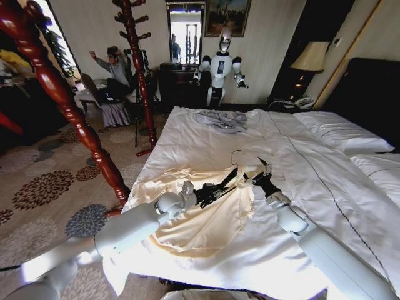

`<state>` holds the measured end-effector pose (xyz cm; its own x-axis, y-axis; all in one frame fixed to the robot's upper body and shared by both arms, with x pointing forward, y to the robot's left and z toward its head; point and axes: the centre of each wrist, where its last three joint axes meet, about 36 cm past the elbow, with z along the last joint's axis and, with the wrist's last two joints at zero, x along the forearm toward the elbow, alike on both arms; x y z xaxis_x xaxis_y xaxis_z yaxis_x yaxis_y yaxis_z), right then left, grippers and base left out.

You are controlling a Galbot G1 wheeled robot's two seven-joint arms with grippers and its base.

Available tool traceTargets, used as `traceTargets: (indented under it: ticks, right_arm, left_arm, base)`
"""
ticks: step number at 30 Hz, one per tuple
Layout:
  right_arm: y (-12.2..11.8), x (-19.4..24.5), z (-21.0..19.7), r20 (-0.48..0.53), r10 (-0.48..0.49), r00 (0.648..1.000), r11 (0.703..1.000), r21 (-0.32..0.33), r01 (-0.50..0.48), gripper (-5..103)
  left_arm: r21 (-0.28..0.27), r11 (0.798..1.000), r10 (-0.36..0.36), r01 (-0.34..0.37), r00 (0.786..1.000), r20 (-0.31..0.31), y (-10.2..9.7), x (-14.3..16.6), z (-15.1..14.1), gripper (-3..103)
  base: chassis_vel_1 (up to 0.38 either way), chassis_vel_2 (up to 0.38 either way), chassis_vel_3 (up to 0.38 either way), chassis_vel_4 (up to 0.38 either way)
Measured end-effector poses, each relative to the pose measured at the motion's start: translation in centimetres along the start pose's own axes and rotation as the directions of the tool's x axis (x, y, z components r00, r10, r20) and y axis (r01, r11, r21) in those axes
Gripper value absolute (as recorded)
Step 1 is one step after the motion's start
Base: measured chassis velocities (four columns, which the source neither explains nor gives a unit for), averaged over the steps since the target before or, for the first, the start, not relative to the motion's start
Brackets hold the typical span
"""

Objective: Pick up the clothes from the bed and hang them on the clothes hanger.

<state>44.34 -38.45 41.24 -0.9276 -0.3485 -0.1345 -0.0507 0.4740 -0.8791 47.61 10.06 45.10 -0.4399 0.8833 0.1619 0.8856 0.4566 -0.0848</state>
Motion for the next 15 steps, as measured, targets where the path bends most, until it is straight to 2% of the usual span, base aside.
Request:
traceTargets:
  ticks: [4,6,8,12,15]
  right_arm:
    - [-0.3,-0.2,0.8,0.034,-0.023,0.999,0.997,0.073,0.021,101]
    - [-0.5,-0.2,1.4,0.056,-0.038,0.998,0.992,0.125,0.031,92]
    - [-0.6,-0.3,1.7,0.066,-0.046,0.997,0.988,0.15,0.035,92]
    - [-1.0,-0.4,2.6,0.099,-0.073,0.992,0.972,0.228,0.048,71]
    - [-1.2,-0.6,2.8,0.115,-0.087,0.99,0.964,0.259,0.055,65]
  left_arm:
    - [-0.003,1.0,0.001,-0.001,1.0,0.001,0.0,0.2,-0.2,17]
    - [-0.006,1.0,0.0,0.0,1.0,0.002,0.0,0.3,-0.3,17]
    - [-0.006,1.0,-0.001,0.001,1.0,0.001,0.0,0.4,-0.3,17]
    - [-0.008,1.0,-0.005,0.005,1.0,-0.005,0.1,0.9,-0.2,17]
    - [-0.007,1.0,-0.007,0.007,1.0,-0.006,0.2,1.1,-0.2,17]
  base:
    - [0.0,0.0,0.0,0.0]
    - [0.0,0.0,0.0,0.0]
    - [0.0,0.0,0.0,0.0]
    - [0.0,0.0,0.0,0.0]
    - [0.0,0.0,0.0,0.0]
